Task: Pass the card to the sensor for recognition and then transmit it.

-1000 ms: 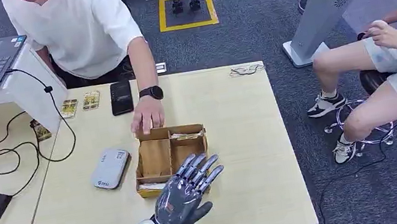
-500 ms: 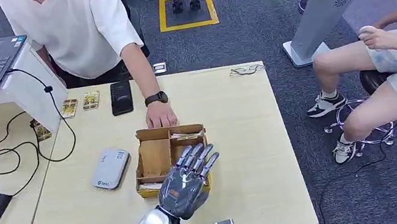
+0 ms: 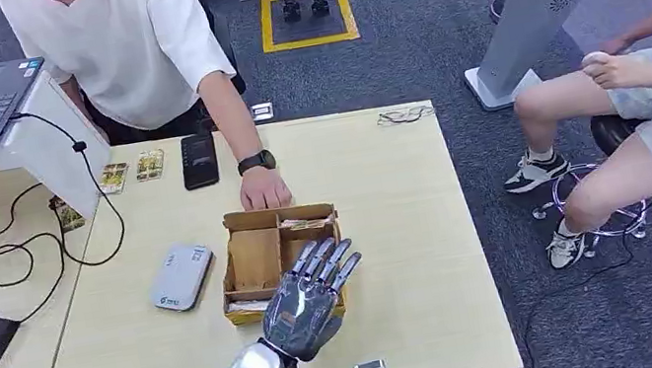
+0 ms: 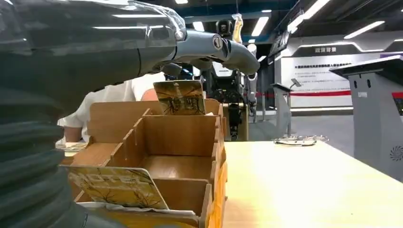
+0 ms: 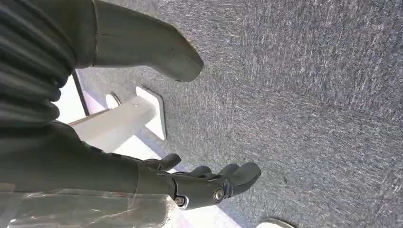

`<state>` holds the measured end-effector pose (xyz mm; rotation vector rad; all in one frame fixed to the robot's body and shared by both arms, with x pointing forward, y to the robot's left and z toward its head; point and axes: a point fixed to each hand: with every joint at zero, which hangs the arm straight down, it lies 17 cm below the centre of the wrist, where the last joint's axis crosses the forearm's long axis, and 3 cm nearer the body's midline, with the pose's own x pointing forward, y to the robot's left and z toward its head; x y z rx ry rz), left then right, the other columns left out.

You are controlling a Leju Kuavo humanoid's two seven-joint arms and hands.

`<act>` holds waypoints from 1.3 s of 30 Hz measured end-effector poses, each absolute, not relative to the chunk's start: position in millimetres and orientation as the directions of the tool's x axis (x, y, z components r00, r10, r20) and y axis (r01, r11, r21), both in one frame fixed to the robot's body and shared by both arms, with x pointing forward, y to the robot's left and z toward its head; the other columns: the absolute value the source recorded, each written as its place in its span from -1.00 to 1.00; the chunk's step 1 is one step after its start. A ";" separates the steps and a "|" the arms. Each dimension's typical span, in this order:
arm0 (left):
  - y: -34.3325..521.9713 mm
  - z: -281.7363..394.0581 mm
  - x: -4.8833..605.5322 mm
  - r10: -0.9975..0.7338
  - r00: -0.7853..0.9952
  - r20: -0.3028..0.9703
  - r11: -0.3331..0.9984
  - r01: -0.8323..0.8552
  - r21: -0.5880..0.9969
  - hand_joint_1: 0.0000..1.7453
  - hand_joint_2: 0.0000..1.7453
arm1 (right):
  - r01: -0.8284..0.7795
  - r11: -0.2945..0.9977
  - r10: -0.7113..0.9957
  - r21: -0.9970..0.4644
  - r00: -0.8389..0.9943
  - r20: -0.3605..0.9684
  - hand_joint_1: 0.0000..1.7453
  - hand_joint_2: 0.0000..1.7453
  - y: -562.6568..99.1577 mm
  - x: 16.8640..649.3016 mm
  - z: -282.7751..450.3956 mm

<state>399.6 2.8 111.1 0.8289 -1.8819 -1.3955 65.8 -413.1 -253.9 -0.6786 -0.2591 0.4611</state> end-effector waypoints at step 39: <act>54.9 78.2 429.5 -0.889 -0.433 0.146 0.187 -0.054 0.981 -1.00 1.00 | -0.326 0.677 0.488 -0.660 0.870 0.071 -1.00 1.00 -417.4 63.8 -252.9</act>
